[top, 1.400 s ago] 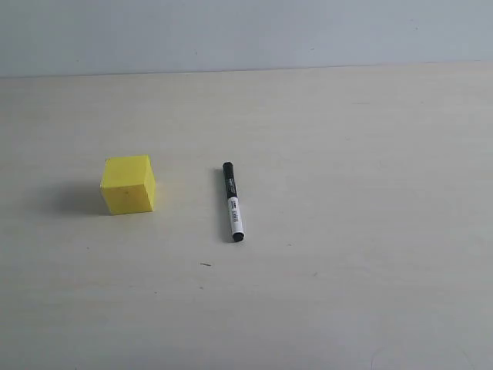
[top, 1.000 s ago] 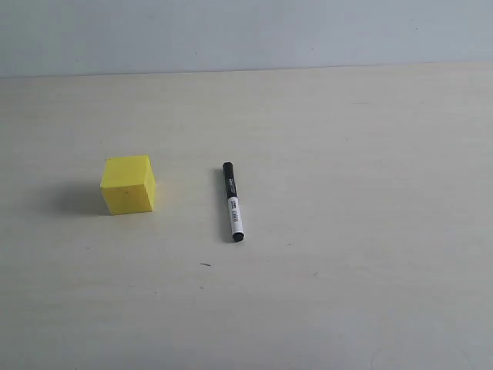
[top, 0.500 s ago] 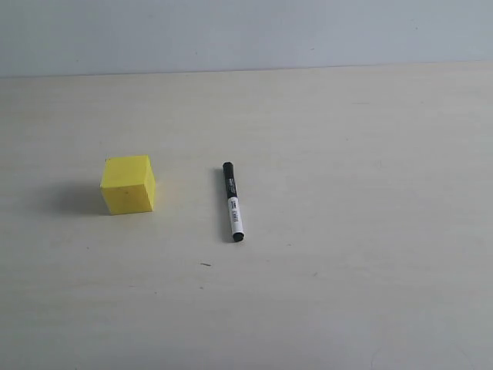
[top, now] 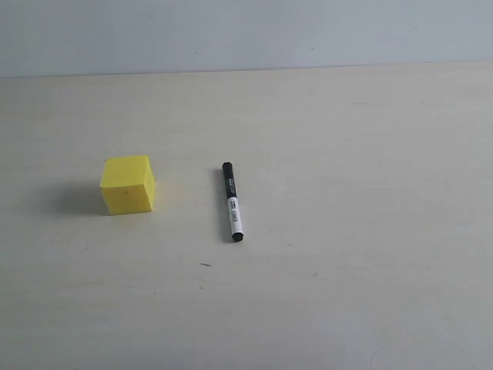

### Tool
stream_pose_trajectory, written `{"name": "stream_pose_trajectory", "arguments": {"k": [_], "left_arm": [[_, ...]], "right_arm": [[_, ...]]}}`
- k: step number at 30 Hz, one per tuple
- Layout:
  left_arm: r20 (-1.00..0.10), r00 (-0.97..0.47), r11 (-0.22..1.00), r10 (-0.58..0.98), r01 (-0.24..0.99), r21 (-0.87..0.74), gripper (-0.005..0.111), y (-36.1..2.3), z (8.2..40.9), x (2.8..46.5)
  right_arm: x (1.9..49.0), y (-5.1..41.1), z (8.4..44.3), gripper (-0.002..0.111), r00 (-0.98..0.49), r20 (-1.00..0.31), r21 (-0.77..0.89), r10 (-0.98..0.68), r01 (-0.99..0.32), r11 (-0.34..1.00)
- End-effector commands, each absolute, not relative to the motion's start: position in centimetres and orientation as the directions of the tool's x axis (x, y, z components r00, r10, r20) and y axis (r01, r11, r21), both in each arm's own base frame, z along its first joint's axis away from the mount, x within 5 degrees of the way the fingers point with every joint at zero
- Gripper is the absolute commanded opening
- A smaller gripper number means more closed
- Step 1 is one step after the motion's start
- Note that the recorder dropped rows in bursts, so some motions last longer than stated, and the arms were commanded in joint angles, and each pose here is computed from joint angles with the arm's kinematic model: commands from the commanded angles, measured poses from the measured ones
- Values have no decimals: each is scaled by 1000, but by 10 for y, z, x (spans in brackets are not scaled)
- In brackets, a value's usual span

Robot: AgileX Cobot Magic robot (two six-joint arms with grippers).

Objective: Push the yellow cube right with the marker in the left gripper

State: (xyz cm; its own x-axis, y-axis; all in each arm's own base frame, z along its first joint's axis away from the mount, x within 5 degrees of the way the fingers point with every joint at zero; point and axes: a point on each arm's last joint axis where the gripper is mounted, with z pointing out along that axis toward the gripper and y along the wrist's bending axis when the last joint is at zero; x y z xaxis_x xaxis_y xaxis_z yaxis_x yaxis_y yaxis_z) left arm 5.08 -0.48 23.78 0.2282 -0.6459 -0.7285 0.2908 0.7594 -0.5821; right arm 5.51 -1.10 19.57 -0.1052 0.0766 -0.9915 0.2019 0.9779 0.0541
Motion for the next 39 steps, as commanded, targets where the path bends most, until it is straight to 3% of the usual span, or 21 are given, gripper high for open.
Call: {"name": "stream_pose_trajectory", "arguments": {"k": [1, 5, 9, 13, 15, 19, 25, 34, 39], "left_arm": [[-598, 372, 700, -710, 462, -545, 0, -4, 281, 39], [-674, 321, 742, -665, 385, -549, 0, -6, 342, 57], [-831, 152, 839, -535, 214, -501, 0, -11, 376, 117], [-833, -252, 870, -492, -105, -482, 0, -13, 346, 193], [-799, -427, 905, -423, -159, -395, 0, -22, 323, 220], [-685, -697, 970, -213, -65, -235, 0, -68, 281, 256], [-574, -819, 976, 1, 127, -178, 0, -160, 263, 279], [-222, -966, 991, 130, 130, 16, 0, -258, 233, 291], [-127, -989, 993, 82, 92, -76, 0, -288, 208, 301]], "right_arm": [[55, -11, 195, 0, -98, -992, 54, 76, 210, 976], [55, -11, 195, 0, -98, -992, 54, 76, 210, 976], [55, -11, 195, 0, -98, -992, 54, 76, 210, 976], [55, -11, 195, 0, -98, -992, 54, 76, 210, 976], [55, -11, 195, 0, -98, -992, 54, 76, 210, 976], [55, -11, 195, 0, -98, -992, 54, 76, 210, 976], [55, -11, 195, 0, -98, -992, 54, 76, 210, 976], [55, -11, 195, 0, -98, -992, 54, 76, 210, 976], [55, -11, 195, 0, -98, -992, 54, 76, 210, 976]]}}
